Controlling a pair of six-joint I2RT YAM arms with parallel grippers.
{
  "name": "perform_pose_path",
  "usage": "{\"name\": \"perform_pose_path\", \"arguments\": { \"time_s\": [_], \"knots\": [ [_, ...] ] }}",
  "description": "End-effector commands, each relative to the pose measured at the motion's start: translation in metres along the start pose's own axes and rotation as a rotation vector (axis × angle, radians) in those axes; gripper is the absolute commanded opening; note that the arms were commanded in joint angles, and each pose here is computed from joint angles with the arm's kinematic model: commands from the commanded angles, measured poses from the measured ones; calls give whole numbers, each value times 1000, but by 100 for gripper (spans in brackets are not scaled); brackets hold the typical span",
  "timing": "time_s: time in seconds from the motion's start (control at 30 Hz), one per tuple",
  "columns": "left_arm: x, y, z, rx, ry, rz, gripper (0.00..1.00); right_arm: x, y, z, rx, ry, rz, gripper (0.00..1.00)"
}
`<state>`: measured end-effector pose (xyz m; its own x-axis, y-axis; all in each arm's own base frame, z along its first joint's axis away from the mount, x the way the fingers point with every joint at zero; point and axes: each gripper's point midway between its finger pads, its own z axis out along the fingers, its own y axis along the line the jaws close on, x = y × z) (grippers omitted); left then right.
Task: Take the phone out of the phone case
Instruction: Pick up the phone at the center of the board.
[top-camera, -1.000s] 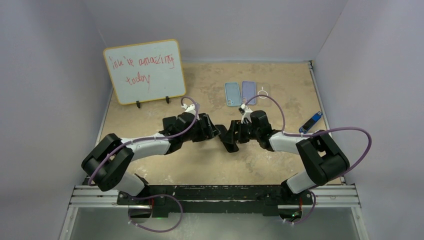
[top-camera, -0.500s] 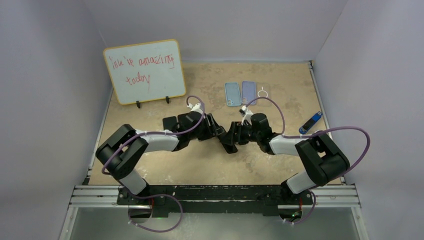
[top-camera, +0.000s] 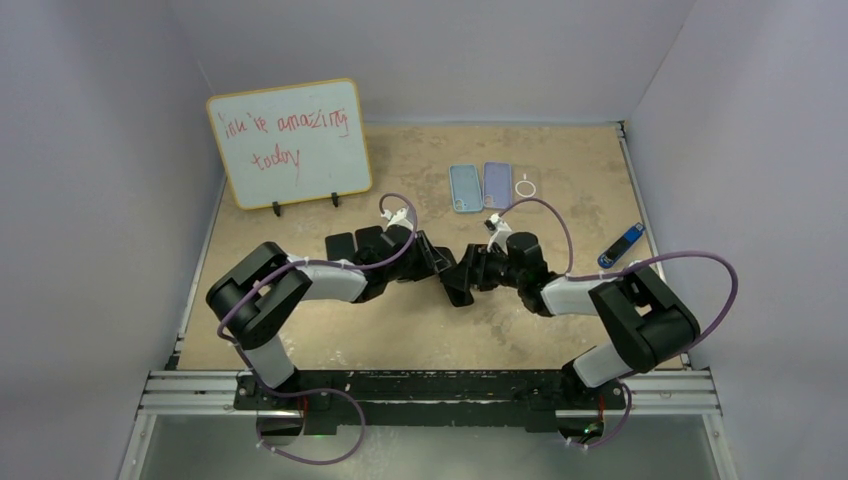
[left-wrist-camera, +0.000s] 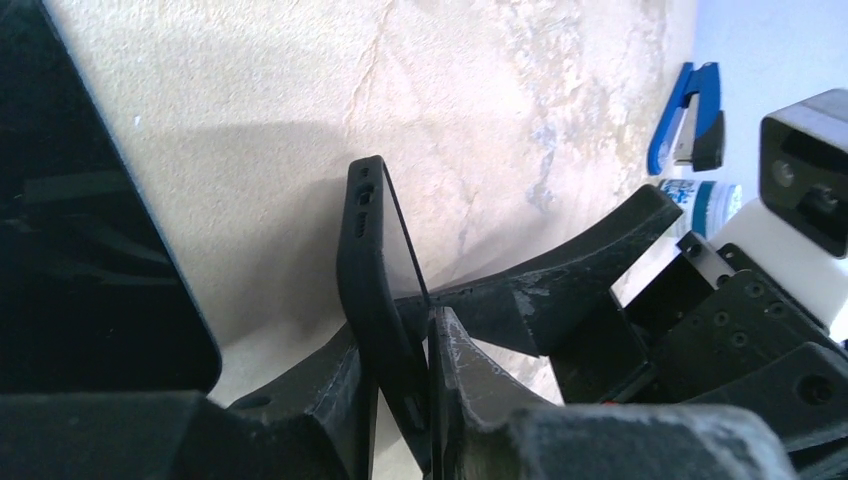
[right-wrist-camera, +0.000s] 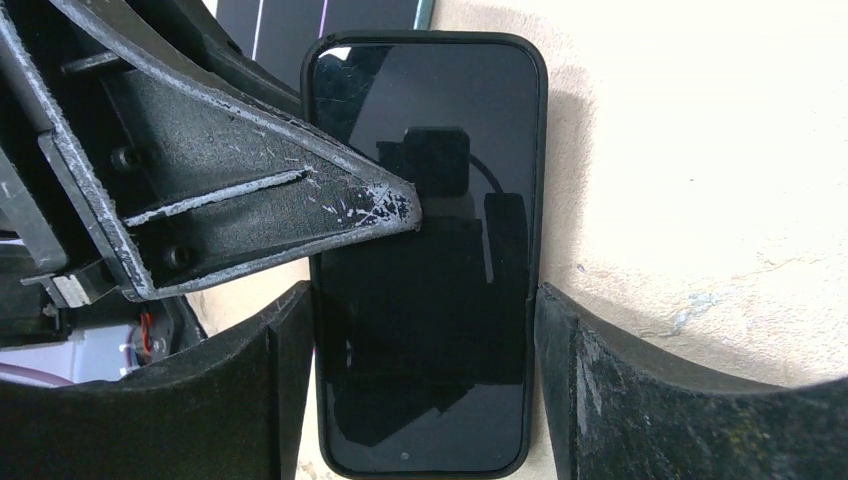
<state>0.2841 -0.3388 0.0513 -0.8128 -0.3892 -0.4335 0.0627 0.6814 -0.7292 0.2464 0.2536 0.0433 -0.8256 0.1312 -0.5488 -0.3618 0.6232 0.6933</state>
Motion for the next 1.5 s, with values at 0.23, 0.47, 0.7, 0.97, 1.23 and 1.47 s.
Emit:
{"name": "perform_pose_path", "arguments": {
  "time_s": [0.23,0.47,0.7,0.97,1.23,1.47],
  "knots": [
    [-34,-35,-19,156,-141,78,0,-24,36,-17,-137,-163,-98,52],
    [-54,-42,-42,195,-207,98,0,-41,38,-40,-89,-289,-159,80],
    [-75,-49,-66,253,-284,97,0,-56,52,-59,-115,-395,-202,92],
    [-94,-65,-97,351,-385,79,0,-50,69,-66,-228,-416,-188,99],
    [-103,-77,-126,470,-460,5,0,-50,86,-73,-320,-441,-200,99],
    [-108,-86,-143,548,-495,-66,0,-48,92,-74,-363,-435,-204,96]
  ]
}}
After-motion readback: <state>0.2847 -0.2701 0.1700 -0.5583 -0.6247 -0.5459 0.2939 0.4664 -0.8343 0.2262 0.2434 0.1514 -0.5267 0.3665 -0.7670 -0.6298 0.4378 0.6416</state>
